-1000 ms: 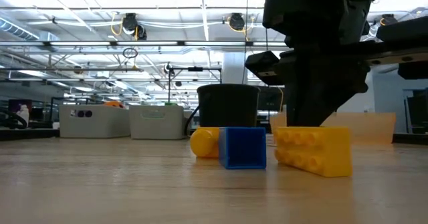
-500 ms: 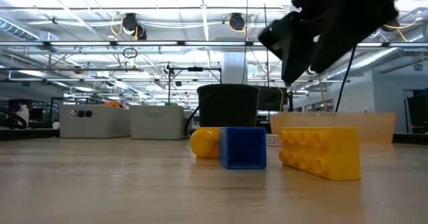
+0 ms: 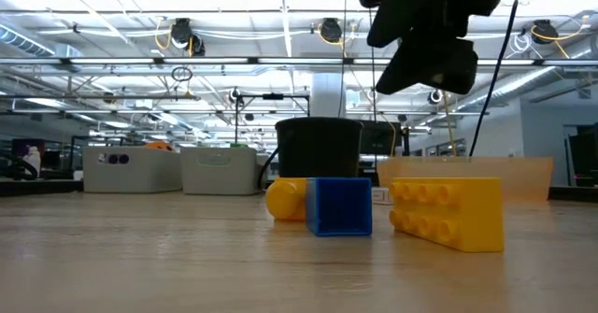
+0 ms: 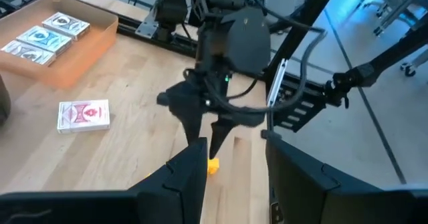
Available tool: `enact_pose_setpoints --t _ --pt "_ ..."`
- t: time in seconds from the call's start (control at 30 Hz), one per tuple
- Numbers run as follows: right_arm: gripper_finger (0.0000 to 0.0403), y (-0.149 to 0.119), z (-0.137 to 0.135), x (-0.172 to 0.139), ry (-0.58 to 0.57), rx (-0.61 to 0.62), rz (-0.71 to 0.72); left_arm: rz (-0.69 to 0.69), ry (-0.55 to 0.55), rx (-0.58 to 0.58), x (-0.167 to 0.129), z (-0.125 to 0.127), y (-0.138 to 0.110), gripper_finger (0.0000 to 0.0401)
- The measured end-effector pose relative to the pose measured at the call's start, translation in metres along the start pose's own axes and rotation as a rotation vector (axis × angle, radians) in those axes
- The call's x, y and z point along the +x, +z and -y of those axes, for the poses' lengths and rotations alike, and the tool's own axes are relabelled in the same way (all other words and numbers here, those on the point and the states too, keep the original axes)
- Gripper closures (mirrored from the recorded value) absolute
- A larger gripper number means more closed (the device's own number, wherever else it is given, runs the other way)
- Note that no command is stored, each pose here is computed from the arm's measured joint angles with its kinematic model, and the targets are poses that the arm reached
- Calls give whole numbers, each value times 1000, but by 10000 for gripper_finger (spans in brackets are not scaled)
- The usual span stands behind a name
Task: Pick & Place Toys
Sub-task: Put the yellow game piece into the right gray bin
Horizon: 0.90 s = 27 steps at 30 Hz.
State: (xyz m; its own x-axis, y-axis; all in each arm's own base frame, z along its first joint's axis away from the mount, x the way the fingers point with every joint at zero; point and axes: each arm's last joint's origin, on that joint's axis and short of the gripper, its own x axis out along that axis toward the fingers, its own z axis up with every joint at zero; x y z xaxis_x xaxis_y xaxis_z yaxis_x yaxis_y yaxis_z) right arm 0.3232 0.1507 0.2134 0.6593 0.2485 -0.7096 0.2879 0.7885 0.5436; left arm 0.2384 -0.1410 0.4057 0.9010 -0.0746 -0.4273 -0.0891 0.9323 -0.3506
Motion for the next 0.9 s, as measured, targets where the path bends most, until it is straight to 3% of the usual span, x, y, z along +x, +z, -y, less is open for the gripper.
enact_pose_setpoints --t 0.33,0.57,0.67,0.9 --pt "204 -15 -7 -1 -34 148 8 -39 4 16 -3 3 -7 245" --pt "180 -34 12 18 -149 233 -35 -19 22 27 -6 7 -10 245" --pt "174 -40 15 29 -87 293 -67 -15 22 26 -6 7 -10 245" --pt "176 -44 21 36 -87 329 -33 -14 22 10 -6 7 -10 245"
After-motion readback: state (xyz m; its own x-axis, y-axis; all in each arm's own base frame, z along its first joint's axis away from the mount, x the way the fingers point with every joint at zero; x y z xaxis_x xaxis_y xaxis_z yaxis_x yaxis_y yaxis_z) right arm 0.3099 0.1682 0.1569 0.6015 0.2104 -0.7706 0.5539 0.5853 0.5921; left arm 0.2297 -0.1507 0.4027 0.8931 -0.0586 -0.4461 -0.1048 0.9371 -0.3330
